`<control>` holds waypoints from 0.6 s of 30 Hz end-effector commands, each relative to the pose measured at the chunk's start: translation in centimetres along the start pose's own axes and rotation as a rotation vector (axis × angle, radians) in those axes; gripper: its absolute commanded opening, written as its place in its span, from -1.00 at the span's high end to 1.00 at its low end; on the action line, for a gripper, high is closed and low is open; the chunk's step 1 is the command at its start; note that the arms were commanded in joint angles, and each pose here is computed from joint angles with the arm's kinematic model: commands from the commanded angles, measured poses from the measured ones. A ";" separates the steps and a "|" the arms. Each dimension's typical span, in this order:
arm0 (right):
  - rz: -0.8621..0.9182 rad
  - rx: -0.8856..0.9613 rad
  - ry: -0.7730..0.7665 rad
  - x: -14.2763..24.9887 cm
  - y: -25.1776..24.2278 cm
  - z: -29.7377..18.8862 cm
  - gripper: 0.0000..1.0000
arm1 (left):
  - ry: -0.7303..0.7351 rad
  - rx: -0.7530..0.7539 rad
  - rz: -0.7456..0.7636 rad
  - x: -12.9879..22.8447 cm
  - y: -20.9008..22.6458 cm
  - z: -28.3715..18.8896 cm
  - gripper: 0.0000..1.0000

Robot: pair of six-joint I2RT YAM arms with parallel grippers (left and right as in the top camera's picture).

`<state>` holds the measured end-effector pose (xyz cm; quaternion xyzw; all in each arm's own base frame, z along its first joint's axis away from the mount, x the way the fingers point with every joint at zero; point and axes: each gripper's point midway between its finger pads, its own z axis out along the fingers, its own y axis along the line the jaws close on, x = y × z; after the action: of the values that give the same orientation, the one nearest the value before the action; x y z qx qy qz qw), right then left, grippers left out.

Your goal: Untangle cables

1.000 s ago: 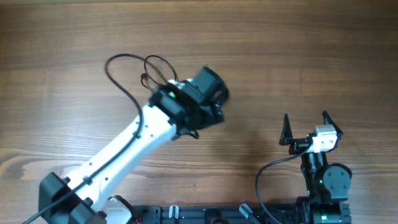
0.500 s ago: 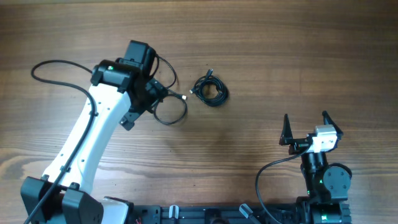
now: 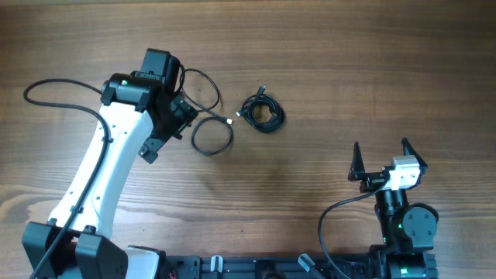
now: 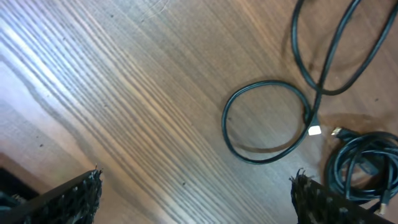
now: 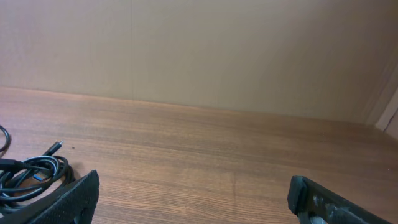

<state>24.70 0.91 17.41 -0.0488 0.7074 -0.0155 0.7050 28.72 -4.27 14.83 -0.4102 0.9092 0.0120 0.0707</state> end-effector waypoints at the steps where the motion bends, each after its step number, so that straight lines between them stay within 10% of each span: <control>1: 0.012 -0.004 -0.008 -0.1 0.0 0.0 -1.00 | 0.104 0.035 0.128 2.0 -0.6 0.3 -1.00; 18: 0.013 -0.004 -0.008 -0.1 0.0 0.0 -0.99 | 0.002 0.160 0.541 8.7 -6.6 -0.9 -1.00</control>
<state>24.70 0.91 17.41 -0.0488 0.7074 -0.0155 0.7050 27.65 -15.63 15.18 -0.1491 0.9830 -0.0587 0.0901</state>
